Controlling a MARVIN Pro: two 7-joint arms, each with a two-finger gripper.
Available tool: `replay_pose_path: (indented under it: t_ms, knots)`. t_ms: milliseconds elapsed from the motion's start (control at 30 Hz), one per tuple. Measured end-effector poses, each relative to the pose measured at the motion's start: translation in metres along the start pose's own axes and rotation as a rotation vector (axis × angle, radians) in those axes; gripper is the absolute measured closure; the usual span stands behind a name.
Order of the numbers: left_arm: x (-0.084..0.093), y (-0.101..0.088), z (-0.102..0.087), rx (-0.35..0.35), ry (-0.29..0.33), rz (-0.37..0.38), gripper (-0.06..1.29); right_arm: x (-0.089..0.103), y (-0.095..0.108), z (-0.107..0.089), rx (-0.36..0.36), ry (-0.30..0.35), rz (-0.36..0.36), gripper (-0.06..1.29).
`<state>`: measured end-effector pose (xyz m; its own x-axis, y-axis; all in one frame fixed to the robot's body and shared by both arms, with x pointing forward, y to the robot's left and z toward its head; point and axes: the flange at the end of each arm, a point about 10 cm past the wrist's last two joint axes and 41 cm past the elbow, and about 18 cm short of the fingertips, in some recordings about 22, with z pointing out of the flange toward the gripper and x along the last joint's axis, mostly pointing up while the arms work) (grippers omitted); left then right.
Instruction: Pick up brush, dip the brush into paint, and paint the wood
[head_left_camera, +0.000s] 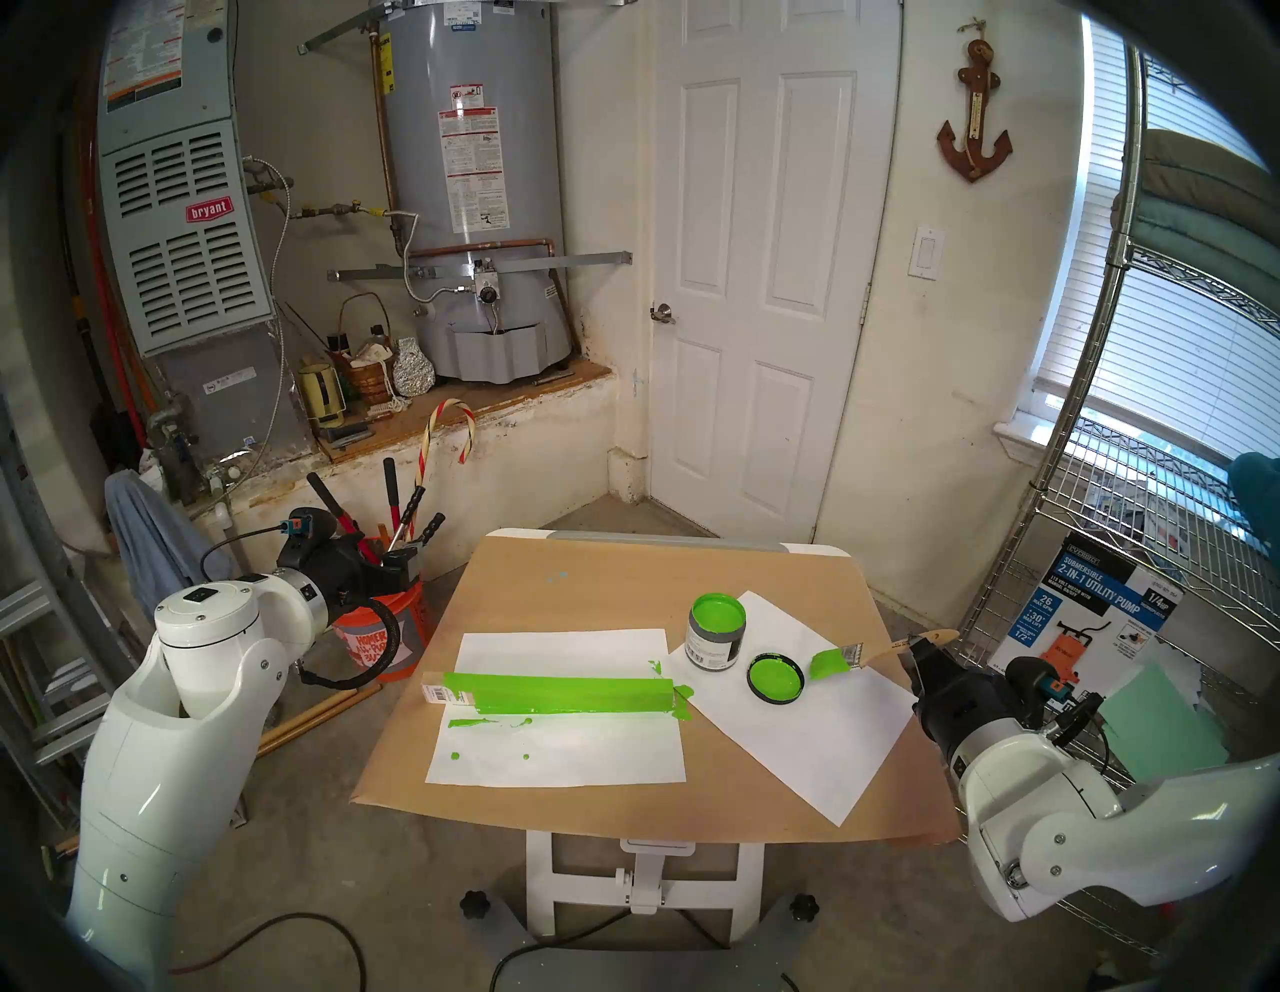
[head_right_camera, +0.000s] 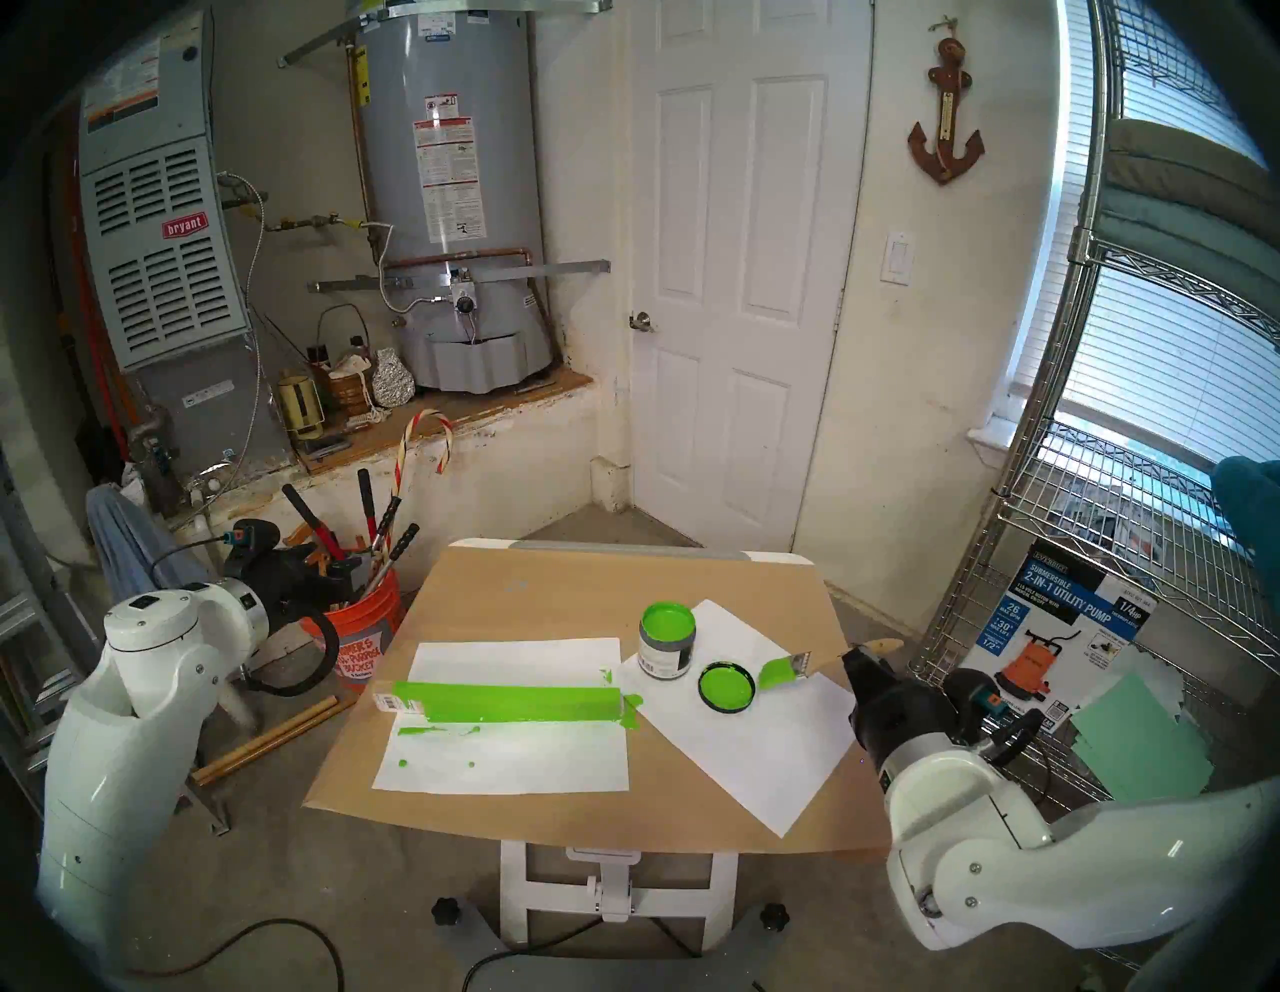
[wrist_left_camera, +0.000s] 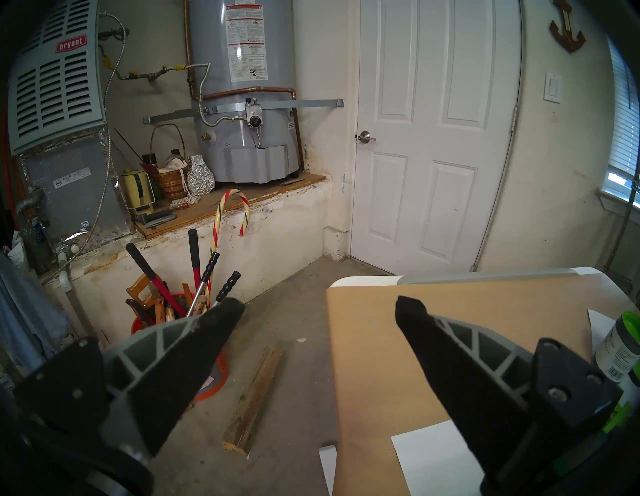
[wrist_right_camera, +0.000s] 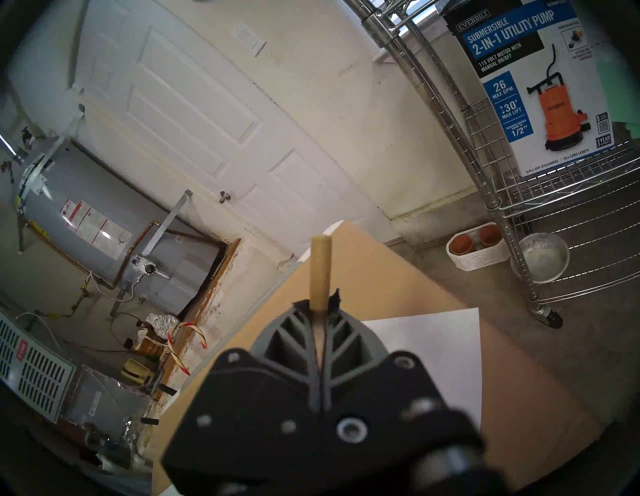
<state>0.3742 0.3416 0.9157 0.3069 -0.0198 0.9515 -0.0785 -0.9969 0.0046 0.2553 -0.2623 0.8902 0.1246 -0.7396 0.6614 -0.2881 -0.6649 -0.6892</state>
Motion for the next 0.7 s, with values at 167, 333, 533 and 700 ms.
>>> replay_pose_path:
  t_ms: [167, 333, 533, 700]
  knots:
    - [0.0, 0.0, 0.0, 0.0, 0.0, 0.0, -0.02, -0.001, -0.001, 0.0, 0.011, -0.012, 0.019, 1.25]
    - [0.0, 0.0, 0.0, 0.0, 0.0, 0.0, -0.02, -0.004, -0.001, 0.002, 0.027, -0.022, 0.045, 1.25]
    - [0.0, 0.0, 0.0, 0.0, 0.001, 0.0, -0.02, -0.01, 0.003, 0.006, 0.039, -0.032, 0.084, 1.25]
    - [0.0, 0.0, 0.0, 0.0, 0.001, 0.0, -0.02, -0.016, 0.006, 0.01, 0.056, -0.038, 0.119, 1.25]
